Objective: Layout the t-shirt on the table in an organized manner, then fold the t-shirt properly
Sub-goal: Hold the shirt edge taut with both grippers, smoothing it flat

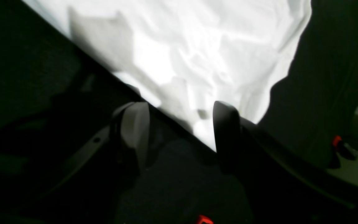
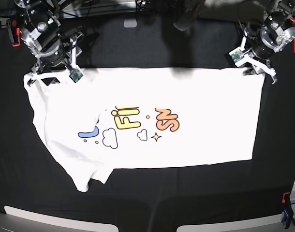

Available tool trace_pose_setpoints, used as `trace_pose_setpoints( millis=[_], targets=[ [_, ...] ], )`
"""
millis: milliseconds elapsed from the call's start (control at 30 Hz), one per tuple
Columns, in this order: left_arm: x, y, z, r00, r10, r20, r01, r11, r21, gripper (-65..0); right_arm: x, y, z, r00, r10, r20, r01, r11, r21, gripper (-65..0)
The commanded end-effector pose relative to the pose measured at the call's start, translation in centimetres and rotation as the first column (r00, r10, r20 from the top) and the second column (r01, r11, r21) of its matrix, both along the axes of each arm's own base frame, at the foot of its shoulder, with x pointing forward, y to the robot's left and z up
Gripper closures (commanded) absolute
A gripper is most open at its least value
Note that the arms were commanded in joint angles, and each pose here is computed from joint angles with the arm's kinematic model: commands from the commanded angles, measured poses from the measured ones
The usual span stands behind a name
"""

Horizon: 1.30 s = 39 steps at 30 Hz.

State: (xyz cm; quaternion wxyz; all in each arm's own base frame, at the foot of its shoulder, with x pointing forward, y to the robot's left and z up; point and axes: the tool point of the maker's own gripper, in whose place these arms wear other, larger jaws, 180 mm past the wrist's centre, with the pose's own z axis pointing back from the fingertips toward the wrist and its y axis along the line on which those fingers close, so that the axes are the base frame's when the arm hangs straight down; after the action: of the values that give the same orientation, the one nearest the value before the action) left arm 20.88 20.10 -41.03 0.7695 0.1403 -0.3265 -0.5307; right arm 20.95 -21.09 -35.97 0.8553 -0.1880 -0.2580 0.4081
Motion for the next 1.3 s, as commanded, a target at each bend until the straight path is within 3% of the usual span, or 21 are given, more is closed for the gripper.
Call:
trace_pose_setpoints(
  millis=[0,133,233,333,500,600,767,967,1133,1267],
  targets=[
    [0.8,0.3,0.9,0.999,-0.002,0.04,0.002,1.0,0.004,-15.0,0.6,-0.2,1.0,0.999,0.008,0.036,-0.007,1.0,-0.015,-31.8],
    [0.9,-0.1,0.9,0.999,0.008,0.044,-0.007,1.0,-0.01,-14.4,0.4,0.2,0.7,1.0,0.007,0.016,-0.008,1.0,0.018,-31.8],
    [0.8,-1.0,0.5,0.999,0.028,0.042,-0.026,0.999,-0.04,-14.0,-0.9,1.6,-0.3,0.996,0.054,-0.07,-0.048,0.996,0.081,-31.8],
    [0.6,-1.1,-0.5,0.997,0.073,0.018,-0.072,0.996,-0.046,0.0,-1.4,2.1,-0.6,0.992,0.085,-0.093,-0.075,0.992,0.101,-31.8],
    [-0.6,0.2,-1.8,0.981,0.187,-0.052,-0.186,0.982,0.035,0.0,-2.6,2.2,-1.3,0.984,0.107,-0.145,-0.093,0.991,0.098,-31.4],
    [-0.8,-0.2,-2.1,0.975,0.211,-0.067,-0.209,0.977,0.032,0.0,-3.9,2.1,-2.3,0.973,0.141,-0.18,-0.124,0.987,0.104,-31.4],
    [-0.8,-1.0,-2.1,0.976,0.208,-0.064,-0.208,0.978,0.005,0.0,-2.8,-1.9,-2.9,0.989,0.082,-0.126,-0.089,0.995,-0.051,-31.4],
    [-0.8,-0.9,-2.1,0.976,0.208,-0.064,-0.208,0.978,0.005,0.0,-2.3,-6.7,-4.2,0.989,0.068,-0.131,-0.093,0.976,-0.198,-31.4],
    [-0.8,-1.0,-2.2,0.976,0.208,-0.064,-0.208,0.978,0.005,0.0,-0.9,-8.2,-3.7,0.998,0.053,-0.035,-0.06,0.964,-0.258,-31.4],
    [-0.7,-1.0,-2.1,0.977,0.206,-0.062,-0.206,0.978,0.002,0.0,0.4,-7.5,-3.2,0.997,0.078,0.006,-0.074,0.971,-0.226,-31.4]
  ],
)
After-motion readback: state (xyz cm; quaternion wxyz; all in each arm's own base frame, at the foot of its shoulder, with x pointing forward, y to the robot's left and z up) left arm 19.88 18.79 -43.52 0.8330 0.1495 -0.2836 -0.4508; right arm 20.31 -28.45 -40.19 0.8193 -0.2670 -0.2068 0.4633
